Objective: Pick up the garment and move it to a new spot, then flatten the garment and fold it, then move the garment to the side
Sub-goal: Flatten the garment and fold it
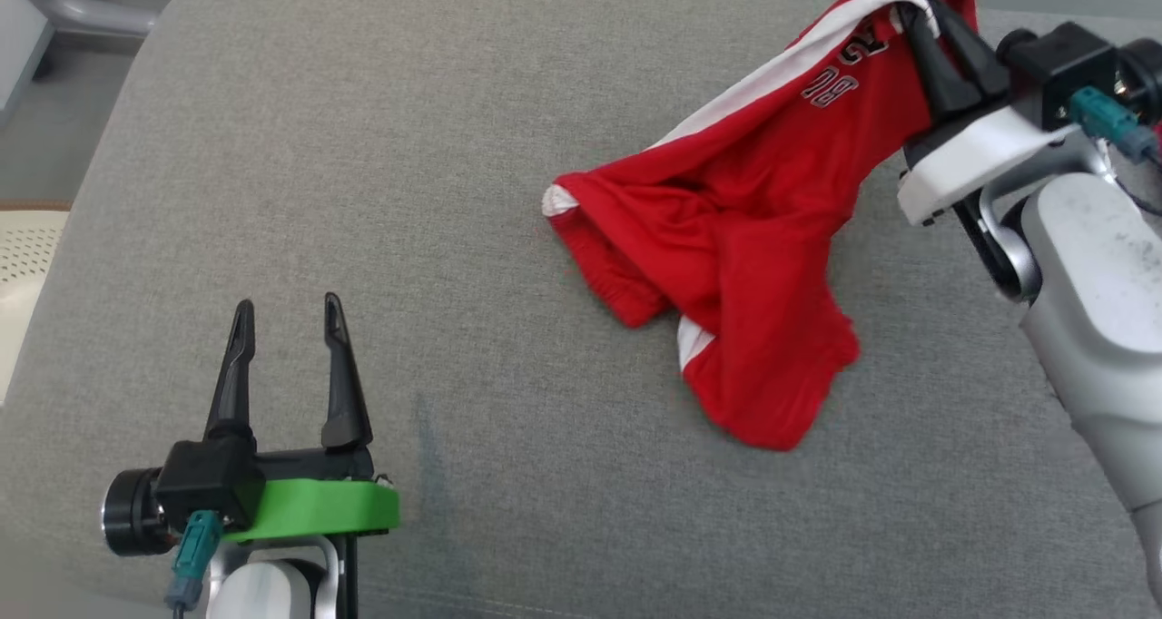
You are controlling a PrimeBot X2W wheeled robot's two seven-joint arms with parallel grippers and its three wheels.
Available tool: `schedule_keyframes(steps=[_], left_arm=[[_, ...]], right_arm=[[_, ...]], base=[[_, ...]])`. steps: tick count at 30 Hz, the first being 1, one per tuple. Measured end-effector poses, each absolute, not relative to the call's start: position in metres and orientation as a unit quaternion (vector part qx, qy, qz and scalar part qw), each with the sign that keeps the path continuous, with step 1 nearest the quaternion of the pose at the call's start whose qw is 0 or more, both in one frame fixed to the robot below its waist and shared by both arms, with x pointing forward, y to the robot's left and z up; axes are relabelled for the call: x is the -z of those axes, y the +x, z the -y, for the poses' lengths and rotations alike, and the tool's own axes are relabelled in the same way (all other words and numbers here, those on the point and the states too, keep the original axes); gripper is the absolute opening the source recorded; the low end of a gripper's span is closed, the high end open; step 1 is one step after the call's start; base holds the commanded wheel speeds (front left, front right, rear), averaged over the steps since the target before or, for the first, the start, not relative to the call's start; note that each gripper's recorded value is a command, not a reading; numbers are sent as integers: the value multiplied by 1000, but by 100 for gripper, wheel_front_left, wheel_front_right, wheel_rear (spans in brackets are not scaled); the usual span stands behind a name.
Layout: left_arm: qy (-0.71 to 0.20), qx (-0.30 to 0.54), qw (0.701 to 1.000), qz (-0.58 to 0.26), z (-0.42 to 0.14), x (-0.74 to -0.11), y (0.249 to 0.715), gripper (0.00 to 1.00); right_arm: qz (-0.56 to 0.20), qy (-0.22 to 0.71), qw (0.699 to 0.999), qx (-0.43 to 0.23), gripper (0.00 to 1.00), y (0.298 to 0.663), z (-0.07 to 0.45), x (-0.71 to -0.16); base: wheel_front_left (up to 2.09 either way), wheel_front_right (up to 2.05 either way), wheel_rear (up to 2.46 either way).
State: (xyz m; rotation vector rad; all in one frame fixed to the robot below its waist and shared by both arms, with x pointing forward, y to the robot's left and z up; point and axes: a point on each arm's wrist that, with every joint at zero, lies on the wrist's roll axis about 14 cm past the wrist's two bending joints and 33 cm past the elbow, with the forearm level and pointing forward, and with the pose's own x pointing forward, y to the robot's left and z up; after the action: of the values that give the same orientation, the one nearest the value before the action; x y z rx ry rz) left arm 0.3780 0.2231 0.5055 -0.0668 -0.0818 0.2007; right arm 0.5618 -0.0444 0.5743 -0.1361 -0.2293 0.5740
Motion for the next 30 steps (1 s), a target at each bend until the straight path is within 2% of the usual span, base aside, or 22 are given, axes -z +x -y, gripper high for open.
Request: schedule_keyframes(steps=[3,6,7,8,15,19,25,30], left_arm=[[-37,-97,994,42,-221,-506,381,100],[-39,-96,994,38,-220,-504,383,100],[-40,-96,994,36,-219,-503,383,100],[-40,-98,994,34,-219,-502,383,100],[-41,-97,994,27,-218,-496,388,100],[-41,-88,995,27,-213,-495,391,100],[-37,-72,996,34,-206,-498,395,100],[-36,-65,996,43,-204,-504,397,100]], right_arm=[[103,-78,953,-275,0,581,44,-578],[48,-93,958,-265,0,595,46,-550],[32,-98,959,-264,76,597,48,-539],[20,-99,960,-261,100,599,49,-530],[14,-73,965,-252,100,594,56,-519],[44,-46,970,-236,100,577,75,-534],[44,-23,973,-226,100,527,98,-520],[11,2,974,-228,100,474,101,-490]], base=[[0,0,0],[0,0,0],[0,0,0],[0,0,0],[0,0,0],[0,0,0],[0,0,0],[0,0,0]])
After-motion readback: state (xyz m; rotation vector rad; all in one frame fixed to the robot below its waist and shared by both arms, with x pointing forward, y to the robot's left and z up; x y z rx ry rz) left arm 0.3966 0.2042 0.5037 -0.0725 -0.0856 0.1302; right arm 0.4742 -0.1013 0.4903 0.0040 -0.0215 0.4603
